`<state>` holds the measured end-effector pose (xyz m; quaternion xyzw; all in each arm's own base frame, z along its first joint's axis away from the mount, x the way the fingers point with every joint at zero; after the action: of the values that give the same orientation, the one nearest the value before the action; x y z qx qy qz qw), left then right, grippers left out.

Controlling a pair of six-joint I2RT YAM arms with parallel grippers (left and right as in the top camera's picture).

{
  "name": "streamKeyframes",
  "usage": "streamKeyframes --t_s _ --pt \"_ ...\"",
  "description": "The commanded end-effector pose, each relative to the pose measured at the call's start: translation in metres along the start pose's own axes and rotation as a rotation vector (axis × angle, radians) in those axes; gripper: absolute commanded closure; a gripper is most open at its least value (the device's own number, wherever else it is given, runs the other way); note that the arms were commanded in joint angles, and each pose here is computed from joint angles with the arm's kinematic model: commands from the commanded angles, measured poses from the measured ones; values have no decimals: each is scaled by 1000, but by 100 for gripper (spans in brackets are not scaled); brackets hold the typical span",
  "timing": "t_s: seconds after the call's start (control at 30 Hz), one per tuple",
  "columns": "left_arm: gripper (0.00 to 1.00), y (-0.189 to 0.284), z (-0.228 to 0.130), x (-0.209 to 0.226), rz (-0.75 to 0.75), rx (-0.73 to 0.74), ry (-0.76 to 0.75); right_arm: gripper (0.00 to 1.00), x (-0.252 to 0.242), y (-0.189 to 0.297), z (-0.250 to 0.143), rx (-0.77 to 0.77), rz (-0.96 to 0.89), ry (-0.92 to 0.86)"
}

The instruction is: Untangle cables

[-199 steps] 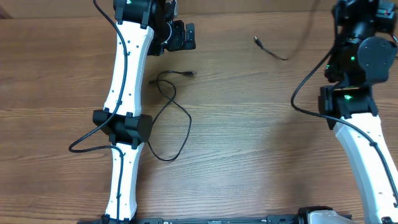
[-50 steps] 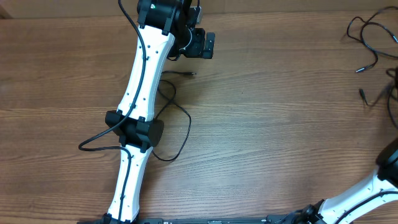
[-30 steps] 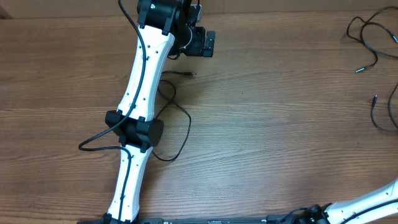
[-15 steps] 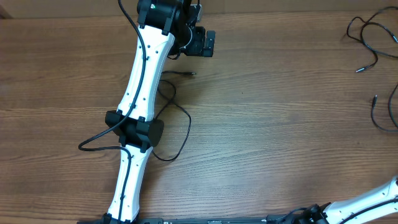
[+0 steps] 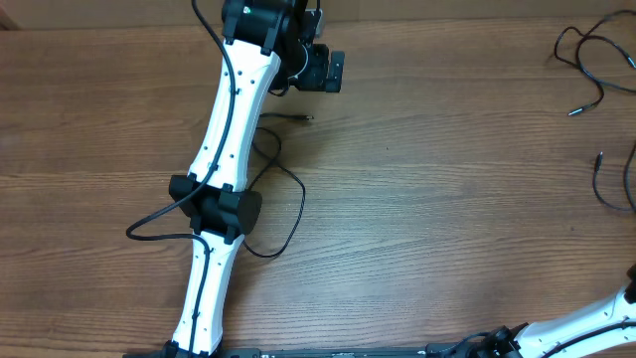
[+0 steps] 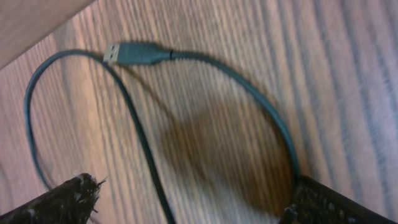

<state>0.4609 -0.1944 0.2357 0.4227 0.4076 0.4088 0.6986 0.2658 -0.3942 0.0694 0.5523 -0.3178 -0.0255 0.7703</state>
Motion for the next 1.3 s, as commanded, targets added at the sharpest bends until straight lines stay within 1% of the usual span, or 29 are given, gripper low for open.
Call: streamKeyframes --t_s 0.0,0.07,0.13,0.3,0.4,0.47,0.5,0.6,0.67,0.77,0.83,0.87,0.9,0.93,0.97,1.0,1.27 --pt "0 -5 -5 1 9 32 -9 0 15 15 -13 68 65 -32" --pt "0 -16 -9 1 10 68 -4 0 20 22 -20 77 66 -65" --pt "0 -21 -11 -1 9 84 -7 0 29 32 -25 74 95 -49" --pt "0 -23 -9 -4 6 70 -15 0 54 64 -41 69 178 7" --pt "0 -23 -7 -3 6 62 -9 0 66 82 -53 68 219 100" --pt "0 -23 -7 -4 5 61 -11 0 70 89 -70 88 229 187" --pt "0 -23 -6 -4 5 60 -10 0 72 90 -88 105 221 284" --pt "0 -23 -6 -4 6 60 -10 0 71 90 -110 98 184 337" --pt "0 -23 -7 -4 5 63 -10 0 71 91 -116 51 163 357" --pt "1 -23 -10 -3 7 78 -7 0 71 91 -113 -32 128 368" --pt "1 -23 -11 -3 8 82 -6 0 68 90 -115 -16 119 371" --pt "0 -23 -10 -3 8 79 -7 2 66 89 -118 -3 112 375" --pt "0 -23 -9 -3 8 74 -8 19 64 88 -120 4 102 379" --pt "0 -23 -7 -4 7 63 -10 61 60 86 -124 13 84 386" --pt "0 -23 -6 -4 6 59 -11 76 57 84 -126 18 77 390" --pt "0 -24 -5 -4 6 52 -12 96 54 82 -129 23 69 394" --pt "0 -24 -3 -4 5 43 -18 96 8 51 -149 58 6 416"
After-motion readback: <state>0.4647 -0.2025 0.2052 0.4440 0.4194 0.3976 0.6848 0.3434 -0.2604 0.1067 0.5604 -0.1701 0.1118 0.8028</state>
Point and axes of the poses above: each gripper's point midway between its finger pads, its own y axis back along the fingers, its own x axis along the line the jaws close on, z = x × y, the point moved 5 cm from there along y, back along the fingers, and after that the axes turned 9 degrees about -y, right-handed, at the moved point
